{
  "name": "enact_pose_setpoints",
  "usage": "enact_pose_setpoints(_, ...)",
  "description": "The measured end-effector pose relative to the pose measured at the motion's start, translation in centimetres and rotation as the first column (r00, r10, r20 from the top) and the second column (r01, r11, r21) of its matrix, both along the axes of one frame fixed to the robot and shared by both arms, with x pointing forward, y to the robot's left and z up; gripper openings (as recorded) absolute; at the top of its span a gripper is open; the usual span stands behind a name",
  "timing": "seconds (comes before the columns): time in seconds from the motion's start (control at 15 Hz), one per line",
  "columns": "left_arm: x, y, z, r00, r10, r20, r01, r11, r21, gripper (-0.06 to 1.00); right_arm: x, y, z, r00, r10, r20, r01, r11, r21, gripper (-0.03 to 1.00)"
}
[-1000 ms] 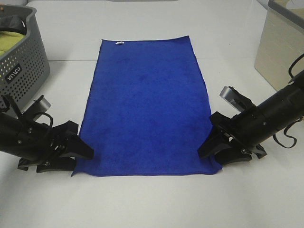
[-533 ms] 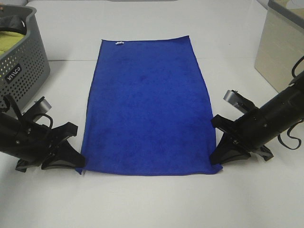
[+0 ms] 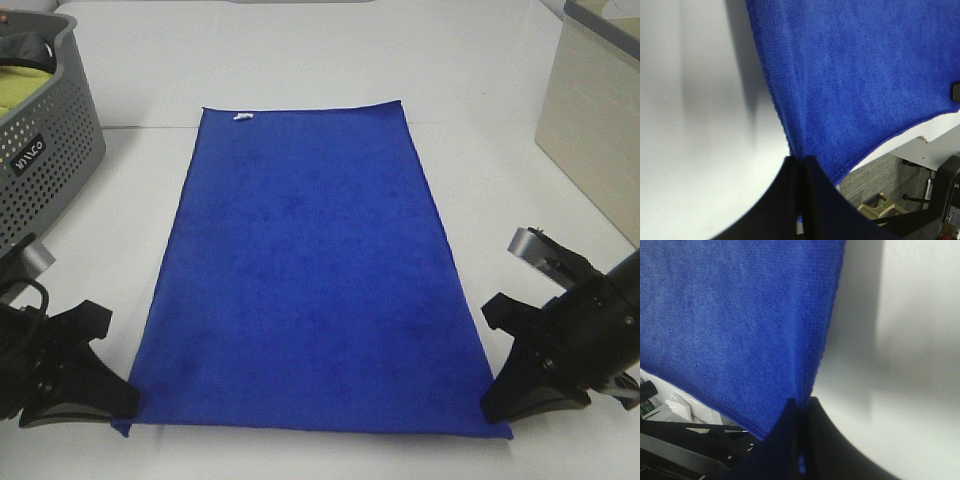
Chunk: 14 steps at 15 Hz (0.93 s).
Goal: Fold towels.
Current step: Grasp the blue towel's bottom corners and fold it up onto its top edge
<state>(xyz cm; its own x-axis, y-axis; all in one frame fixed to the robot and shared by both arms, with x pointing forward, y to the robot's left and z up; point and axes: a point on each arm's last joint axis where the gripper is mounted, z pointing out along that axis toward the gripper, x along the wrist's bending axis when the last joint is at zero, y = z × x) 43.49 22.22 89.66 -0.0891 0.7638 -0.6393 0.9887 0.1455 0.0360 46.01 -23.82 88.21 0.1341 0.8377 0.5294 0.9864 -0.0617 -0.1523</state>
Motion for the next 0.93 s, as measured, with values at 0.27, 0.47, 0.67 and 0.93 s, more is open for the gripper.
enact_pose_setpoints(0.27,-2.0,0.1,0.9,1.0,-0.016,-0.019,0.015,1.0,-0.021,0.01,-2.0,-0.2,0.7,0.999,0.005,-0.033,-0.005,1.0,-0.01,0.01)
enact_pose_setpoints(0.47,-2.7,0.1,1.4,1.0,-0.015,-0.02,0.014,0.999,-0.032,0.01,-1.9,-0.2,1.0,0.999,0.033,-0.033,-0.034,0.999,-0.015,0.01)
enact_pose_setpoints(0.67,-0.2,-0.2,3.1,0.999,0.017,0.047,-0.015,0.999,-0.044,0.01,1.4,0.0,3.0,0.995,0.051,0.084,-0.051,0.999,-0.008,0.01)
enact_pose_setpoints(0.93,5.9,-0.6,5.6,0.986,0.043,0.161,-0.039,0.999,-0.03,0.01,8.6,0.3,7.6,0.947,0.101,0.304,-0.097,0.995,-0.029,0.01)
